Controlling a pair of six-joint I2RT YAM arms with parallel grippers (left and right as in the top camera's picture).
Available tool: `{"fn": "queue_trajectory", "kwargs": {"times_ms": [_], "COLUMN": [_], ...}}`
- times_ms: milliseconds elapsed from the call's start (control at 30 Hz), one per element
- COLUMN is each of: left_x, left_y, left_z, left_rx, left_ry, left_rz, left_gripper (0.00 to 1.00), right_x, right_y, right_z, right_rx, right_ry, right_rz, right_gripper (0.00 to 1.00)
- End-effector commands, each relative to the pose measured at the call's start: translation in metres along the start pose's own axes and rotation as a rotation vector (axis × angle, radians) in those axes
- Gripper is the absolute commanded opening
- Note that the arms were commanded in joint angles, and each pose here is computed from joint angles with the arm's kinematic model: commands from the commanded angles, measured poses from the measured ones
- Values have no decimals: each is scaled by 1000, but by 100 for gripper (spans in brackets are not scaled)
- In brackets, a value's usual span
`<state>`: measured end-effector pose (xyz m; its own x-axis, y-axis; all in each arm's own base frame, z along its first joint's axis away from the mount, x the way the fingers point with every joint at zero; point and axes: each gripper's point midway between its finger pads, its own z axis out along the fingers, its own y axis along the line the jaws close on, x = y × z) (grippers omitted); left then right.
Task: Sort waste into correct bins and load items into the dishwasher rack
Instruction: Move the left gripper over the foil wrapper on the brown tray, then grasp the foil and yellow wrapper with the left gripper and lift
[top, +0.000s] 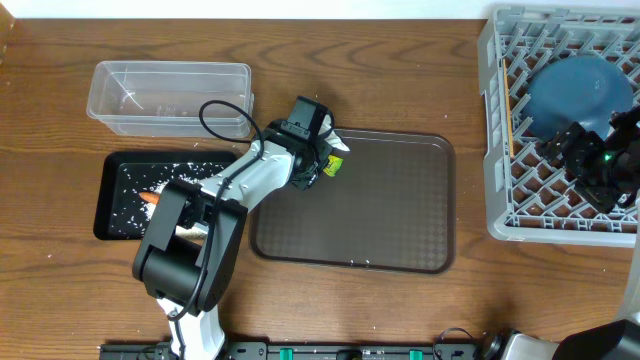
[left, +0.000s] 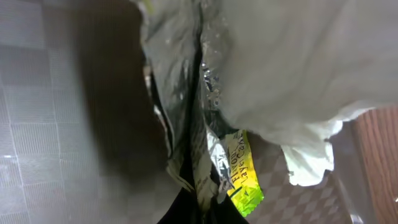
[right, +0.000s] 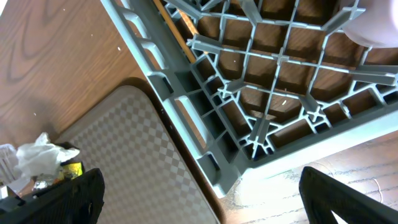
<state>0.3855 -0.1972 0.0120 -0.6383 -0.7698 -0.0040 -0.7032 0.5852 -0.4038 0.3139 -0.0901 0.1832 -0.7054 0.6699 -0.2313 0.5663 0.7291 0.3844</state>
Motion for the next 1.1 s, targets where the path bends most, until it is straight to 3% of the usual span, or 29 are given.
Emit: {"fn": "queue_trajectory", "kwargs": {"times_ms": [0, 233, 467, 867, 1067], "left_x": [13, 34, 39, 37, 41], "left_y": [2, 8, 14, -13, 3], "left_z": [1, -23, -58, -117, -120], "left_rx": [2, -21, -36, 121, 58], "left_ry": [70, 168, 171, 126, 140], "left_rz": [-4, -10, -13, 4, -7], "left_gripper": [6, 6, 6, 6, 6], "right_x": [-2, -2, -2, -2, -2], "right_y": [-1, -1, -1, -1, -1], "right_z": [-4, -4, -4, -4, -4], "right_rx": [-4, -4, -4, -4, -4], "right_ry": [-12, -12, -12, -12, -12], "right_rz": [-13, -13, -13, -13, -13], "right_gripper": [99, 99, 99, 99, 99]}}
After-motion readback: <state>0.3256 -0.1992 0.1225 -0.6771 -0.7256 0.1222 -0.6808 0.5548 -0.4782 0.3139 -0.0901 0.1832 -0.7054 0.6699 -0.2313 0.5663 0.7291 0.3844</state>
